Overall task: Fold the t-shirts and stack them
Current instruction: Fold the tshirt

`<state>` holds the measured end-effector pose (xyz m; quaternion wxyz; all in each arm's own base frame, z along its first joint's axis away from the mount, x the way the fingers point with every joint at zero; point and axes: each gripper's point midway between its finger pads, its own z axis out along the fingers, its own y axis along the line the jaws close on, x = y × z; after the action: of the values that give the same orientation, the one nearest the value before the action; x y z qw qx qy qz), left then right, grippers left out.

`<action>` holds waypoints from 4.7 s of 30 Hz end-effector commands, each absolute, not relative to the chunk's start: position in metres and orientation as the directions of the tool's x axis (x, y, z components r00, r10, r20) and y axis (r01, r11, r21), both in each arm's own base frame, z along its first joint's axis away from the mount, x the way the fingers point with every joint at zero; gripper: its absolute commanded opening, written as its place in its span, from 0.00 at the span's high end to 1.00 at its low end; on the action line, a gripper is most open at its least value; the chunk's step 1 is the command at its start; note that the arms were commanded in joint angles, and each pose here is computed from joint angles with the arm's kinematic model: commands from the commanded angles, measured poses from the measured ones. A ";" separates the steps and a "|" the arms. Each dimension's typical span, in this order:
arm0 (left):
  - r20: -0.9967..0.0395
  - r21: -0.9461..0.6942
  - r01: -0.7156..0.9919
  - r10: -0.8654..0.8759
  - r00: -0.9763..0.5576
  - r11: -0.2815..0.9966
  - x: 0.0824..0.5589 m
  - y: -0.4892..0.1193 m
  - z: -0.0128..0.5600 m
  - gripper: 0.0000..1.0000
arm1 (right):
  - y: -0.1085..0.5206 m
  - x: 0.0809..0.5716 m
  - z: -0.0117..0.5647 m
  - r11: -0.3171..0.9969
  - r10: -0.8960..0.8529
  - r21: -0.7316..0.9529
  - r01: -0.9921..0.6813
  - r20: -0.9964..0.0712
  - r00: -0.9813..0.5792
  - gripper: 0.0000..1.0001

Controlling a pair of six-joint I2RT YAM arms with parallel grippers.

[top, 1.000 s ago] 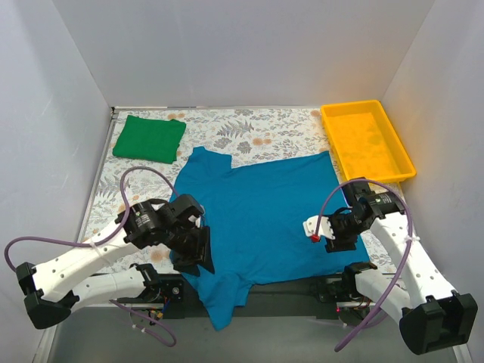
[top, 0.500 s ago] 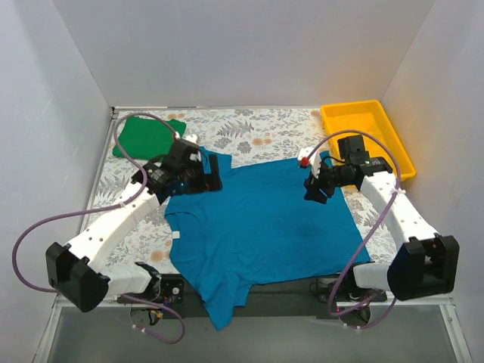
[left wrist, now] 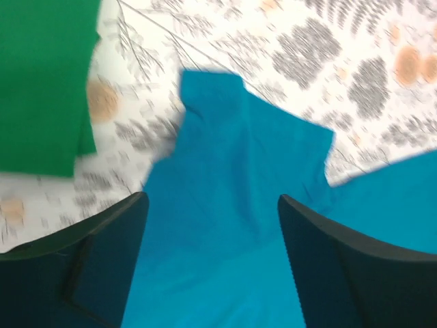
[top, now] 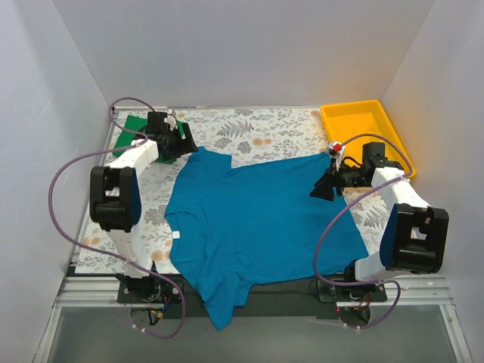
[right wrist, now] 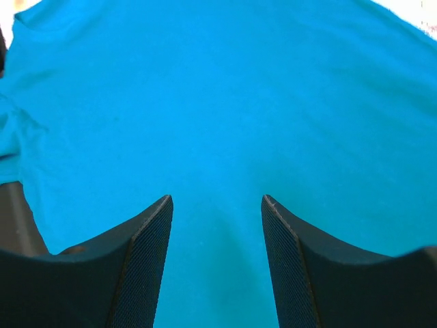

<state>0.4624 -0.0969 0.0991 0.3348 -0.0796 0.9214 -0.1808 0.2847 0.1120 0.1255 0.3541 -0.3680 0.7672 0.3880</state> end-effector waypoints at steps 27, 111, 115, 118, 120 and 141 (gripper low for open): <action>-0.408 -0.520 0.020 -0.227 -0.884 0.854 0.523 -0.116 0.029 0.64 | 0.115 0.289 0.143 0.376 -0.232 0.310 -0.873 -0.881 -0.413 0.40; -0.599 -0.423 -0.061 -0.329 -0.730 0.904 0.536 -0.076 0.074 0.52 | 0.101 0.300 0.116 0.427 -0.266 0.365 -0.827 -0.824 -0.501 0.42; -0.574 -0.450 -0.046 -0.328 -0.750 0.892 0.537 -0.083 0.070 0.55 | 0.102 0.299 0.116 0.424 -0.269 0.363 -0.830 -0.824 -0.498 0.42; -0.559 -0.463 -0.037 -0.324 -0.763 0.885 0.535 -0.087 0.066 0.57 | 0.101 0.299 0.116 0.425 -0.268 0.364 -0.829 -0.824 -0.500 0.42; -0.552 -0.468 -0.034 -0.321 -0.770 0.883 0.535 -0.088 0.064 0.61 | 0.102 0.299 0.117 0.424 -0.267 0.363 -0.829 -0.825 -0.498 0.42; -0.652 -0.436 -0.022 -0.332 -0.682 0.900 0.531 -0.077 0.116 1.00 | 0.087 0.338 0.134 0.510 -0.363 0.247 -0.824 -0.806 -0.467 0.47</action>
<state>0.5253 -0.0857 0.0523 0.3132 -0.1054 0.9199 -0.2113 0.3102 0.0949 0.1158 0.3397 -0.3634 0.7866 0.3659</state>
